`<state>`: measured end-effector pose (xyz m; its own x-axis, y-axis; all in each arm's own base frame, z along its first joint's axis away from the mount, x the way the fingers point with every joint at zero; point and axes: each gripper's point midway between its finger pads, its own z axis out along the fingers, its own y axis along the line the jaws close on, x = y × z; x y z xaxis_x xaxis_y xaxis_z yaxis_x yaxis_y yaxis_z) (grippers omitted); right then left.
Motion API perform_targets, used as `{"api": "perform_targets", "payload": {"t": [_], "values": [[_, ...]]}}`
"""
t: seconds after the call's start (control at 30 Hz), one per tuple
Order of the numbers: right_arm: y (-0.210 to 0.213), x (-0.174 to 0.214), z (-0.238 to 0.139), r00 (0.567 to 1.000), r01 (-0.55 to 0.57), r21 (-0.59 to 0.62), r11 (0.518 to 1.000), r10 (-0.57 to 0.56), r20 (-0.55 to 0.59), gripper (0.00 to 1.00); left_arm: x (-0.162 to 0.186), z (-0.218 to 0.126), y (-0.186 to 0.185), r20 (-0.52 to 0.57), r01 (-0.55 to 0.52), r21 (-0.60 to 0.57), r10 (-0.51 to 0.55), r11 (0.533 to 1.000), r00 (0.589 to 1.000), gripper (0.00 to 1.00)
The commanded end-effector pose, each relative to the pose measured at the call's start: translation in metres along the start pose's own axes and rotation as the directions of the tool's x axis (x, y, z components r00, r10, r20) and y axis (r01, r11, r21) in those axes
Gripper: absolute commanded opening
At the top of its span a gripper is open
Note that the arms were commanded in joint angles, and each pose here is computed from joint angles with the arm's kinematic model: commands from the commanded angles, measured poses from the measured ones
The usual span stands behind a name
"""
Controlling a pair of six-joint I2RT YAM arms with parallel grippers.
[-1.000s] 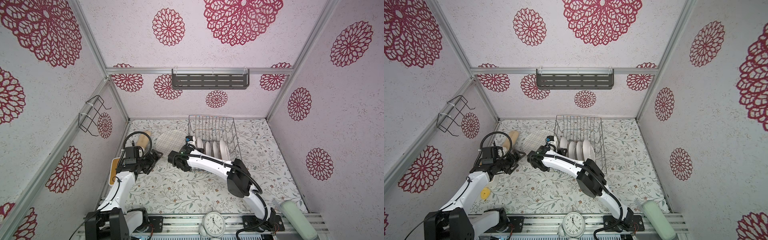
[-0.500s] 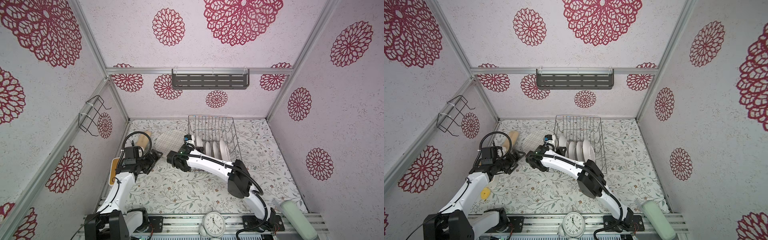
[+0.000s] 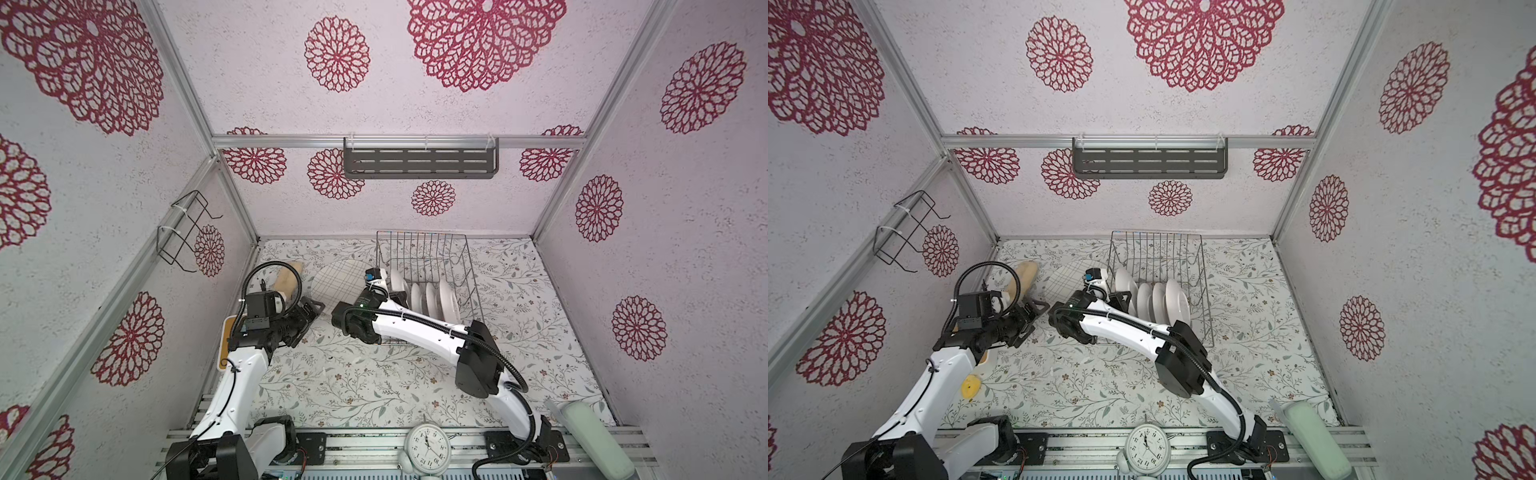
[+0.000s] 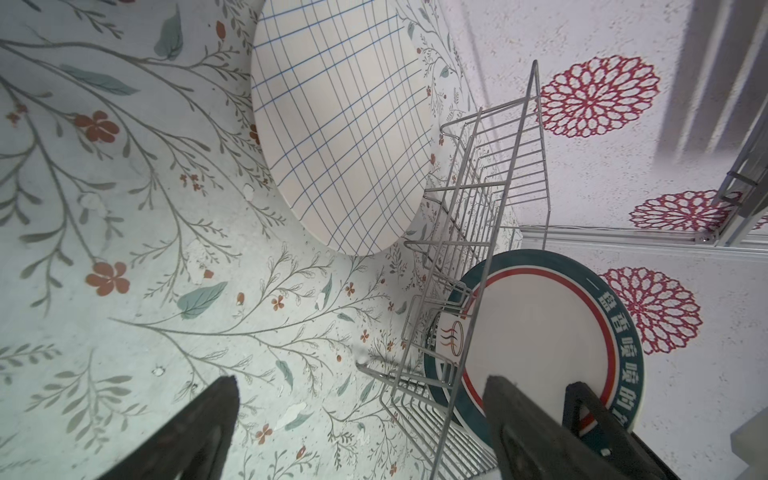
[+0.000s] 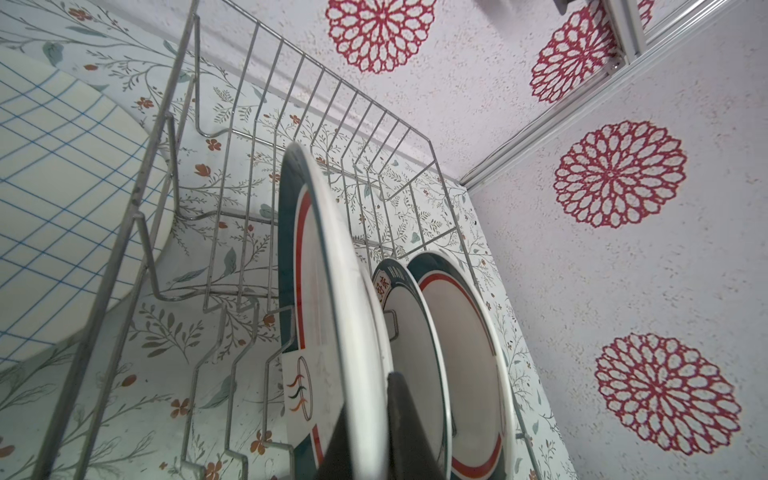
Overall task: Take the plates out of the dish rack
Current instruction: 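Lift the green-rimmed plate up out of the rack with the right gripper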
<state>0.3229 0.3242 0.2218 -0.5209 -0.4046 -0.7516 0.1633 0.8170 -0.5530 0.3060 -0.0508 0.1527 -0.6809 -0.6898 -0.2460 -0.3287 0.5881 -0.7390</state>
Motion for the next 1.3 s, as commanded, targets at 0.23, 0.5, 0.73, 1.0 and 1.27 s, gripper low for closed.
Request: {"api": "perform_targets", "payload": {"t": [0.23,0.5,0.73,1.0,1.27], "values": [[-0.056,-0.064,-0.049,0.961,-0.205,-0.034,0.978,0.208,0.182,0.0,-0.01,-0.018,-0.021,0.044,-0.034,0.04,0.033,0.999,0.999,0.96],[-0.064,-0.081,-0.079,0.943,-0.225,-0.106,0.968,0.244,0.227,0.0,-0.015,-0.029,-0.033,0.085,-0.051,0.064,0.045,0.997,0.995,0.96],[-0.088,-0.097,-0.101,0.912,-0.277,-0.142,0.95,0.307,0.272,0.0,-0.016,-0.035,-0.04,0.088,-0.059,0.079,0.052,0.995,0.995,0.96],[-0.094,-0.098,-0.111,0.895,-0.309,-0.357,0.881,0.396,0.203,0.0,-0.013,-0.04,-0.055,0.076,-0.069,0.151,0.058,0.986,0.995,0.94],[-0.102,-0.087,-0.103,0.69,-0.5,-0.789,0.357,0.714,-0.114,0.0,-0.012,-0.05,-0.069,0.089,-0.086,0.196,0.07,0.977,0.994,0.92]]}}
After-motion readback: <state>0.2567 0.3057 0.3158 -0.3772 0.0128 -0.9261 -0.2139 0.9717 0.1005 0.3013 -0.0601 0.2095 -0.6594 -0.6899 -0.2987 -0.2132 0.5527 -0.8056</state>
